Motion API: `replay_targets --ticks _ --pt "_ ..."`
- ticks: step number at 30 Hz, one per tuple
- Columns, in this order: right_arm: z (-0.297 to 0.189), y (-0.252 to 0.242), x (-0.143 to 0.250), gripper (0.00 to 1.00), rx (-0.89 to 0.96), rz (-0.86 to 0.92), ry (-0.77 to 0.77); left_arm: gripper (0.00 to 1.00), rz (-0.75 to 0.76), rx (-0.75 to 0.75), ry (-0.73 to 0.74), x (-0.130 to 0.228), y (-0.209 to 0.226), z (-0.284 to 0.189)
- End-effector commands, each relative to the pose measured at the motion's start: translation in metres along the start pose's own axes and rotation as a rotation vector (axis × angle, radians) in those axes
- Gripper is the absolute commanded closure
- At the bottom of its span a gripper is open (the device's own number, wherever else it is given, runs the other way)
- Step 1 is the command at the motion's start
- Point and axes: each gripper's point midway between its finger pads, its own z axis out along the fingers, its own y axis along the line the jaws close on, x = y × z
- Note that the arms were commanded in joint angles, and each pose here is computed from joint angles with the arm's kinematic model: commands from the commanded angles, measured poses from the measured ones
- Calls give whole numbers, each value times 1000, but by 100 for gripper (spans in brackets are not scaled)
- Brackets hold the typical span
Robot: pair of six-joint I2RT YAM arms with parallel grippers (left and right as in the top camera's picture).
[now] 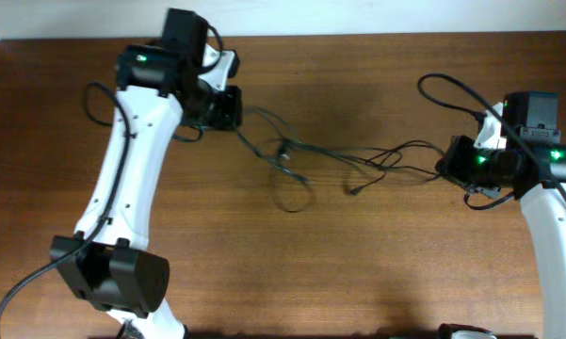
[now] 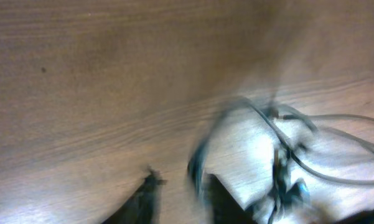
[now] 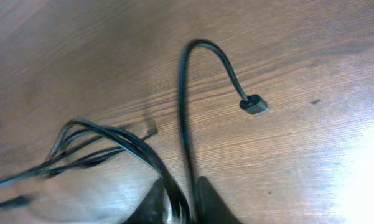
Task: Untangle cables
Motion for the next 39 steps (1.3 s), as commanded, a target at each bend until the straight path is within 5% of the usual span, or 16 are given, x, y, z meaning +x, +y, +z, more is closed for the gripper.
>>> replay_targets --ticks 1,6,9,16,26,27,29,31,33,39 --pt "-5 34 13 28 -114 -214 19 0 49 -50 22 8 -8 7" --pt "-2 39 9 10 -100 -254 -6 1 128 -45 -18 -2 -16 9" --pt "-3 6 -7 9 89 -74 -80 5 203 47 -13 1 -38 24" --pt "-8 -13 -19 8 124 -14 -117 9 616 247 -121 15 -133 108" --pt "-1 -17 -14 8 139 -4 -75 14 814 308 89 82 -181 219" --pt "1 -18 -14 8 141 -2 -69 17 812 306 101 85 -179 225" --pt "2 -18 -13 8 141 -3 -66 38 811 295 94 82 -177 234" --pt "2 -18 -13 8 141 -3 -65 74 756 210 55 66 -168 237" --pt "2 -18 -13 8 140 -3 -65 95 689 159 28 49 -164 229" --pt "4 8 -5 8 -8 -42 -15 100 533 175 -61 -15 -186 107"
